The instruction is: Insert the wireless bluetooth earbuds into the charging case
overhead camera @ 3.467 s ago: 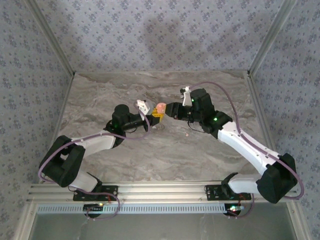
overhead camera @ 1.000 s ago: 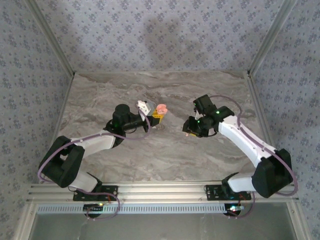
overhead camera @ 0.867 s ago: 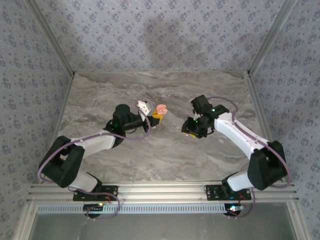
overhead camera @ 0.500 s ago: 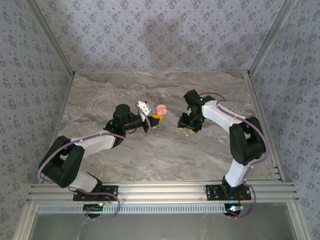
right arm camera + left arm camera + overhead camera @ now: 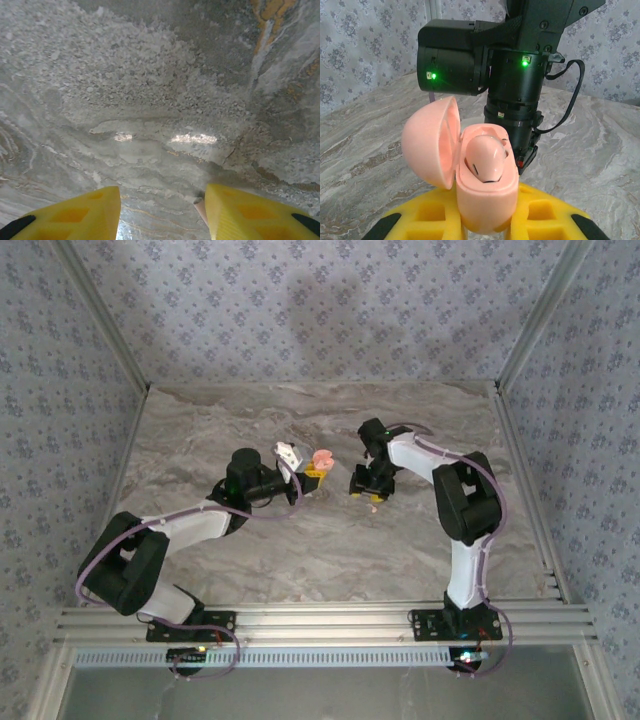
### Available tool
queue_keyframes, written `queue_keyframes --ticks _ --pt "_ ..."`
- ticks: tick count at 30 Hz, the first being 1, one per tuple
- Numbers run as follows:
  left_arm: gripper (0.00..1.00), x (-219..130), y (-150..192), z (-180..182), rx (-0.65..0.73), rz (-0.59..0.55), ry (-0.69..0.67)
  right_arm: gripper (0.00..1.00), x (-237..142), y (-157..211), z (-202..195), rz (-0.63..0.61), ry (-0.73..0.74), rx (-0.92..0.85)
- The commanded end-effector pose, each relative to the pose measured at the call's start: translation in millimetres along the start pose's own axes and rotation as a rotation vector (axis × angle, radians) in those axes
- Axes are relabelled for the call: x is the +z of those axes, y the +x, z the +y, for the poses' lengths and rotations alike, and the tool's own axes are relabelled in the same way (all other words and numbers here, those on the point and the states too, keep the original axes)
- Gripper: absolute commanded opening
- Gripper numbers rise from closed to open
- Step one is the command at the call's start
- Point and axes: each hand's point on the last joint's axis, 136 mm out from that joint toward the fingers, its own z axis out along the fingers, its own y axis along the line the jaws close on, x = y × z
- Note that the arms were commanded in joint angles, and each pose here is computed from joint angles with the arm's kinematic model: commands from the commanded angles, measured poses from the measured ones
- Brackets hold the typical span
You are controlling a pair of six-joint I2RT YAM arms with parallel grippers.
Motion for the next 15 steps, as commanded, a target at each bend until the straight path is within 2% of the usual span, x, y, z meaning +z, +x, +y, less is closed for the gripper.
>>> queue_keyframes --ticks 1,15 --pt "0.05 -0.4 -24.1 -0.6 0.046 -0.05 0.003 0.48 4.1 -3.4 -2.1 0.004 0.018 -0.023" --pt "0.05 -1.3 -23.7 -1.5 0.044 -0.05 0.004 0.41 4.1 20.4 10.6 0.063 -0.009 -0.096"
